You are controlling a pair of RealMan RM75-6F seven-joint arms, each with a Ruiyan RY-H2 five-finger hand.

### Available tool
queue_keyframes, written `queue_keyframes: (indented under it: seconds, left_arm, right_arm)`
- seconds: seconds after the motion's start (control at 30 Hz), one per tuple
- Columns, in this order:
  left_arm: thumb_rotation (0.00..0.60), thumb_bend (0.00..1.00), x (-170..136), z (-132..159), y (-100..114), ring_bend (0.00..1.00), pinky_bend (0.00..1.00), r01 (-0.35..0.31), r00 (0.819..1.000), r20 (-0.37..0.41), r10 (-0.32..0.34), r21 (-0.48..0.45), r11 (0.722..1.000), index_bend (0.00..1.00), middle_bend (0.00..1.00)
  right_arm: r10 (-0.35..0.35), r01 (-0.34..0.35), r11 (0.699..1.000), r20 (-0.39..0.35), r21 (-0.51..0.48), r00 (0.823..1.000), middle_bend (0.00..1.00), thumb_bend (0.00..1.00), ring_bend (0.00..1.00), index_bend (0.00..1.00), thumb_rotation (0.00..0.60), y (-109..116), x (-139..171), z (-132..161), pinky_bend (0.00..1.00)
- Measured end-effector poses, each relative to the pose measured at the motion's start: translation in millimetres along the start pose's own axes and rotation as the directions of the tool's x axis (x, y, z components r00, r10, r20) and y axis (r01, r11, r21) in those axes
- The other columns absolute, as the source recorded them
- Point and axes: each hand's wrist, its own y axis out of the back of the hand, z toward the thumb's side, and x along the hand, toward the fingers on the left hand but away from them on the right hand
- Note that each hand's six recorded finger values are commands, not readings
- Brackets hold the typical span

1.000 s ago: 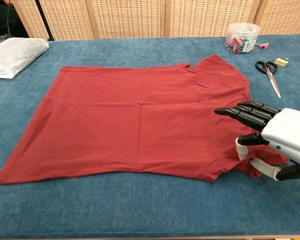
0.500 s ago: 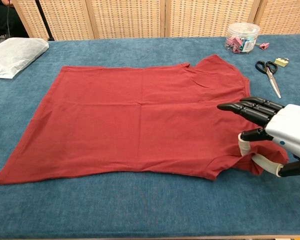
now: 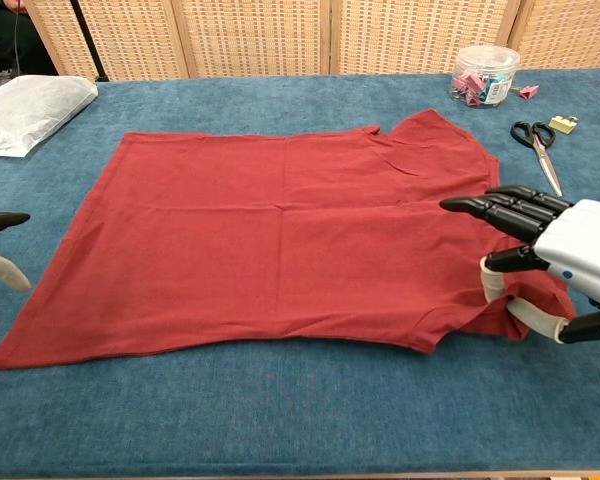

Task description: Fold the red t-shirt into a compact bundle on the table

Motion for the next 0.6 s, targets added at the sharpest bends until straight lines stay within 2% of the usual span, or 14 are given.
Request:
queue_keyframes:
  seconds: [0.23, 0.6]
  left_arm:
    - [0.600, 0.01, 4, -1, -4, 0.00, 0.00, 0.006, 1.000, -0.004, -0.006, -0.007, 1.000, 0.38, 0.00]
    - [0.600, 0.15, 15, 1, -3, 0.00, 0.00, 0.001, 1.000, 0.005, -0.001, -0.028, 1.000, 0.40, 0.00]
  right_arm:
    - [-0.002, 0.002, 1.000, 0.001, 0.006, 1.000, 0.00, 0.57, 0.00, 0.59, 0.600, 1, 1, 0, 0.00]
    - [-0.003, 0.003, 1.000, 0.013, 0.005, 1.000, 0.00, 0.57, 0.00, 0.60, 0.600, 3, 1, -3, 0.00]
